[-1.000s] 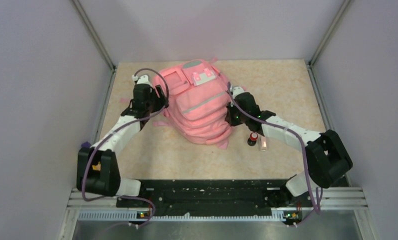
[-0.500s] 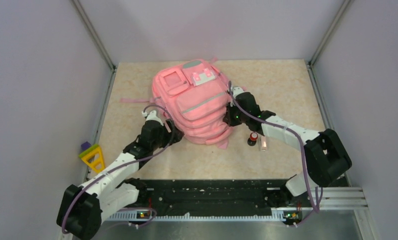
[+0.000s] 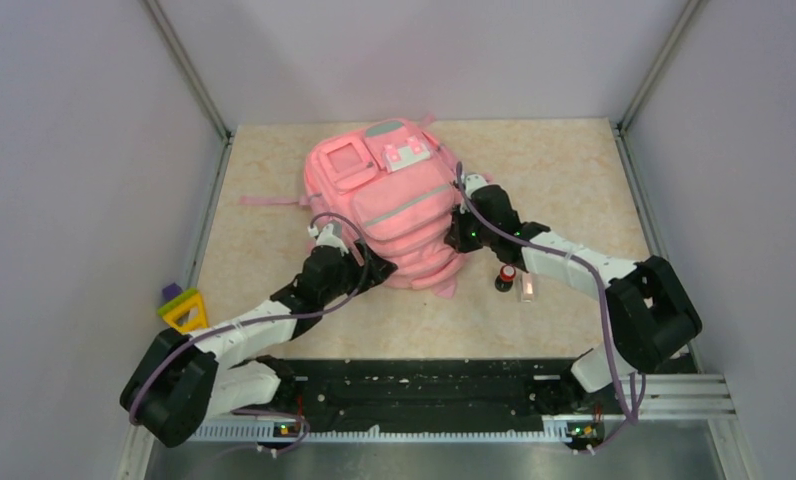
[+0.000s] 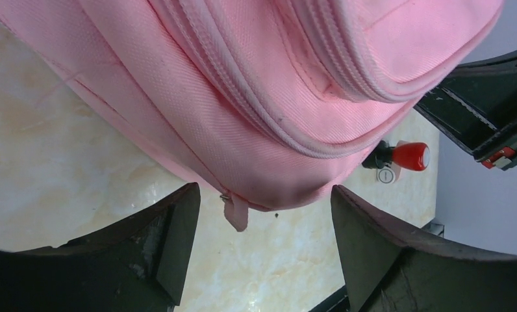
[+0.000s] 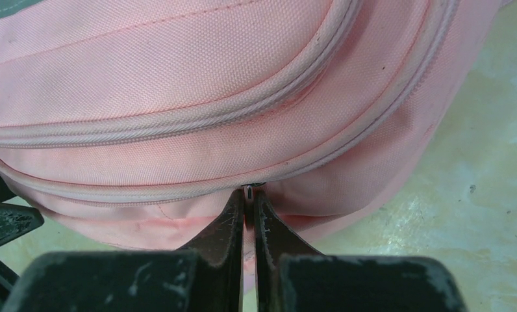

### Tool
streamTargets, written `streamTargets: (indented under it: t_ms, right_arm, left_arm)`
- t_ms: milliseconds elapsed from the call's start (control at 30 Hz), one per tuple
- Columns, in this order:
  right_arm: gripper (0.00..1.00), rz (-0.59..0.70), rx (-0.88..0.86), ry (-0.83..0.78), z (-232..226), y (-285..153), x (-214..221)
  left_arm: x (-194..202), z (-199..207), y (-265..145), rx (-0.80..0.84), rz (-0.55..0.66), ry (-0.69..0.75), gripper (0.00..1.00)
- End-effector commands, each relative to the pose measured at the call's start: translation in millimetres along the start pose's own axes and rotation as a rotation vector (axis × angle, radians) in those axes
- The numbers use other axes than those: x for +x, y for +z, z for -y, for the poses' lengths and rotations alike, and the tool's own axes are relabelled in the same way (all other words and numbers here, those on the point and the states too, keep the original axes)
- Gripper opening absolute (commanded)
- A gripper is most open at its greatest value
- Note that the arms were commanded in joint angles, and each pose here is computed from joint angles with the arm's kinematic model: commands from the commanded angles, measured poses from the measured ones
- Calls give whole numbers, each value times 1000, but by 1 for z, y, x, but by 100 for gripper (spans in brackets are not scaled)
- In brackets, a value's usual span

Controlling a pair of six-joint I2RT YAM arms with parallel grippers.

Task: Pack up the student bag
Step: Zip the student bag at the center of the board.

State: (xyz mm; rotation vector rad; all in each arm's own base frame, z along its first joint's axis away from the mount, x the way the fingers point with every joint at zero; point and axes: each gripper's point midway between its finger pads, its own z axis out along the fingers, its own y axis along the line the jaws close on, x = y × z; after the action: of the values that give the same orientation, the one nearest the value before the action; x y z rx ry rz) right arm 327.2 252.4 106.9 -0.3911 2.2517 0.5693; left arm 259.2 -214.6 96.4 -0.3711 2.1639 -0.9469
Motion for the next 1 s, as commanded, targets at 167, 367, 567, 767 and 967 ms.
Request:
streamTargets:
  t_ms: [167, 367, 567, 767, 967]
  right_arm:
    - [0, 62, -65, -5, -14, 5, -21]
    - [0, 49, 65, -5, 10, 2, -17]
    - [0, 44, 96, 7, 28, 4, -25]
    - [0, 57, 21, -30, 16, 17, -48]
    - [0, 53, -104, -31, -10, 28, -63]
  left_arm:
    - [-20, -1, 22, -22, 117, -44, 50]
    - [-52, -26, 6, -173, 241, 23, 0]
    - [-104, -72, -27, -295, 268, 59, 0]
    - [-166, -97, -45, -430, 303, 169, 0]
    - [-206, -95, -36, -443, 278, 143, 36]
